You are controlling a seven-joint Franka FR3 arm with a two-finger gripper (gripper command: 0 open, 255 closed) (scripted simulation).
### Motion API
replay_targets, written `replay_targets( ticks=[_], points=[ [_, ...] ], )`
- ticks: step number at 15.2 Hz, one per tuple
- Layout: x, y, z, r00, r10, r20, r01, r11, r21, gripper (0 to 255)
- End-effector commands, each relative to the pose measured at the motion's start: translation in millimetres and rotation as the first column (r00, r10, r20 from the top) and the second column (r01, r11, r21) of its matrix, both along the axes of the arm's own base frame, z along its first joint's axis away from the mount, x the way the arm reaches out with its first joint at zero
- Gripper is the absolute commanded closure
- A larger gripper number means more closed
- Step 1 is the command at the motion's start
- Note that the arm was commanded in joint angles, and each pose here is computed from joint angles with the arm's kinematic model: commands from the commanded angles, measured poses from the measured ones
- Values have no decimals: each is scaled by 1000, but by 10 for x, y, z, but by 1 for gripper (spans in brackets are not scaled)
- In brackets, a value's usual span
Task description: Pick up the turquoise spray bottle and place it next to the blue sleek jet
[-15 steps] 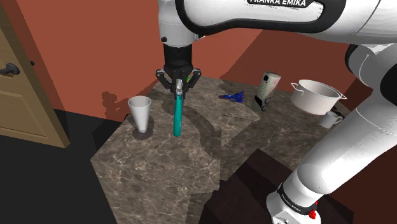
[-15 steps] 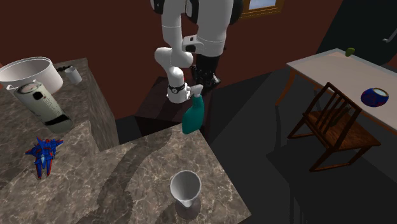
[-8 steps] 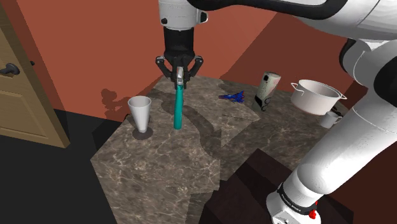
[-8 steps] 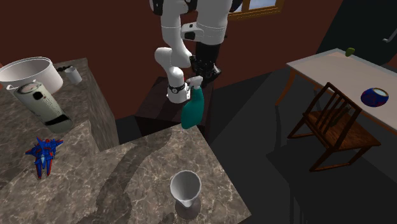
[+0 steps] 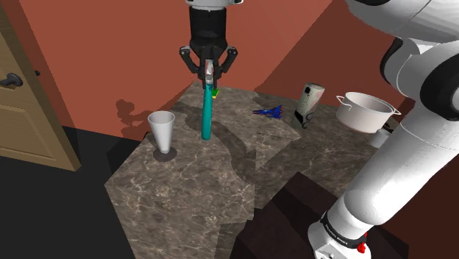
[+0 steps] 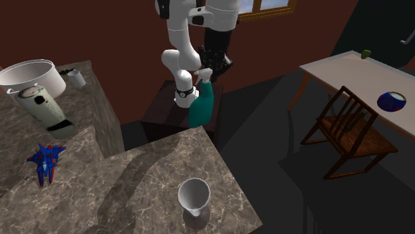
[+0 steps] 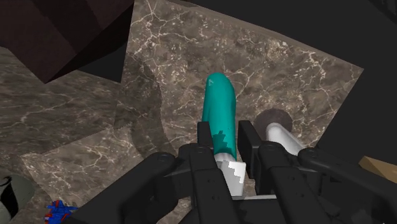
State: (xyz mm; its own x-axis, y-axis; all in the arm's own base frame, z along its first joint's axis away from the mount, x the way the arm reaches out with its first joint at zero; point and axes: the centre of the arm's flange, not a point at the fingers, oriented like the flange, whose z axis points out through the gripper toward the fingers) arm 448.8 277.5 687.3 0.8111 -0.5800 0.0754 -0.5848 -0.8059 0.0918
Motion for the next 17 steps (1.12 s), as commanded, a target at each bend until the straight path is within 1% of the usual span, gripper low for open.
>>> replay_targets(
  ticks=[1, 7, 17],
  points=[
    [3, 0, 105, 1000, 0, 0, 0, 1000, 0, 255],
    [3, 0, 404, 1000, 0, 0, 0, 1000, 0, 255],
    [70, -1297, 167, 1000, 0, 0, 0, 1000, 0, 255]
  ],
)
